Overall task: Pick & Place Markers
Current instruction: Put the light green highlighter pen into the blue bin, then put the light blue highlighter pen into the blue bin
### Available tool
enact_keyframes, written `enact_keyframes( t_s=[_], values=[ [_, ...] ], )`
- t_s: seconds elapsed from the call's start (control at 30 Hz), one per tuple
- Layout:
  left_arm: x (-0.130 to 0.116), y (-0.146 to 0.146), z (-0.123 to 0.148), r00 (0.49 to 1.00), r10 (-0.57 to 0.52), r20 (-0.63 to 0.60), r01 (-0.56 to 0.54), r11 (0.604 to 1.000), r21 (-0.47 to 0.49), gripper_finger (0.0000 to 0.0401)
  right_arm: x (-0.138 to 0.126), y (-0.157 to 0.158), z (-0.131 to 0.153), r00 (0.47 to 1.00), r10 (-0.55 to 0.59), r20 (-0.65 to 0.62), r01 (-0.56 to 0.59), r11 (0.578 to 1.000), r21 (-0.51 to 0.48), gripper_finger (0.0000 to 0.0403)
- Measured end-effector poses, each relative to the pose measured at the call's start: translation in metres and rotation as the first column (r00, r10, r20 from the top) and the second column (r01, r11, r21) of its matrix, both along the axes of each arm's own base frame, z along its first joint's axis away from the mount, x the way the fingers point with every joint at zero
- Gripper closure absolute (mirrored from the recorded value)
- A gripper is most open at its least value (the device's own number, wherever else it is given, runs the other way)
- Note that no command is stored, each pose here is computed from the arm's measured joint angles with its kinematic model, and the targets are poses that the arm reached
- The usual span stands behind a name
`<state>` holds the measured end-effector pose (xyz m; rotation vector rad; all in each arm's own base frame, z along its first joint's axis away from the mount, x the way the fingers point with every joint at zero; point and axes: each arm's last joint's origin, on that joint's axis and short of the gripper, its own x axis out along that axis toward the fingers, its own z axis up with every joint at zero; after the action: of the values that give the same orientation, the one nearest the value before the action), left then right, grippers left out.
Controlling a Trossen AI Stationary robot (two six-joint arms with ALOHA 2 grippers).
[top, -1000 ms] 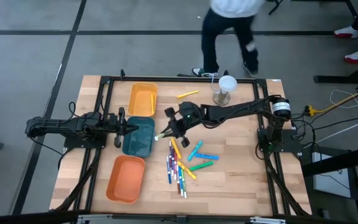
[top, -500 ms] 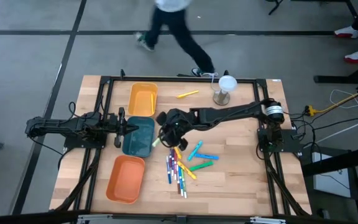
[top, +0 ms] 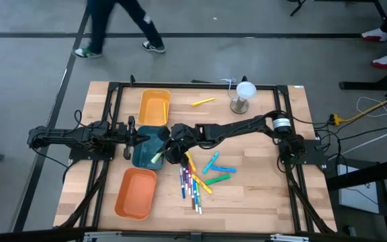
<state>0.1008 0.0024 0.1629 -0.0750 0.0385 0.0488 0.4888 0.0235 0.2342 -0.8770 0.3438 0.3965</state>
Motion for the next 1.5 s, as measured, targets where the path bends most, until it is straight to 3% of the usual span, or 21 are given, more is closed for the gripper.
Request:
enact_keyframes(
  t_s=[0.17,0.4,0.83,1.1,1.23,1.37,1.5],
  values=[
    [0.000,0.000,0.000,1.000,0.000,0.000,0.000,1.000,0.000,0.0392,0.009,0.000,-0.014,0.999,-0.005,0.041,0.005,1.000,0.009,0.0331],
    [0.000,0.000,0.000,1.000,0.000,0.000,0.000,1.000,0.000,0.0389,0.012,0.000,-0.013,0.997,-0.004,0.083,0.003,1.000,0.013,0.0325],
    [0.000,0.000,0.000,1.000,0.000,0.000,0.000,1.000,0.000,0.0389,0.014,0.000,-0.007,0.991,-0.005,0.131,-0.007,0.996,0.087,0.0273],
    [0.000,0.000,0.000,1.000,0.000,0.000,0.000,1.000,0.000,0.0393,0.014,-0.001,-0.007,0.992,-0.064,0.109,0.047,0.987,0.152,0.0236],
    [0.000,0.000,0.000,1.000,0.000,0.000,0.000,1.000,0.000,0.0391,0.014,0.000,-0.007,0.985,-0.156,0.075,0.133,0.959,0.250,0.0234],
    [0.000,0.000,0.000,1.000,0.000,0.000,0.000,1.000,0.000,0.0388,0.012,0.006,-0.008,0.943,-0.333,-0.002,0.310,0.875,0.372,0.0234],
    [0.000,0.000,0.000,1.000,0.000,0.000,0.000,1.000,0.000,0.0392,0.005,0.009,-0.003,0.913,-0.395,-0.098,0.399,0.819,0.412,0.0234]
  ],
)
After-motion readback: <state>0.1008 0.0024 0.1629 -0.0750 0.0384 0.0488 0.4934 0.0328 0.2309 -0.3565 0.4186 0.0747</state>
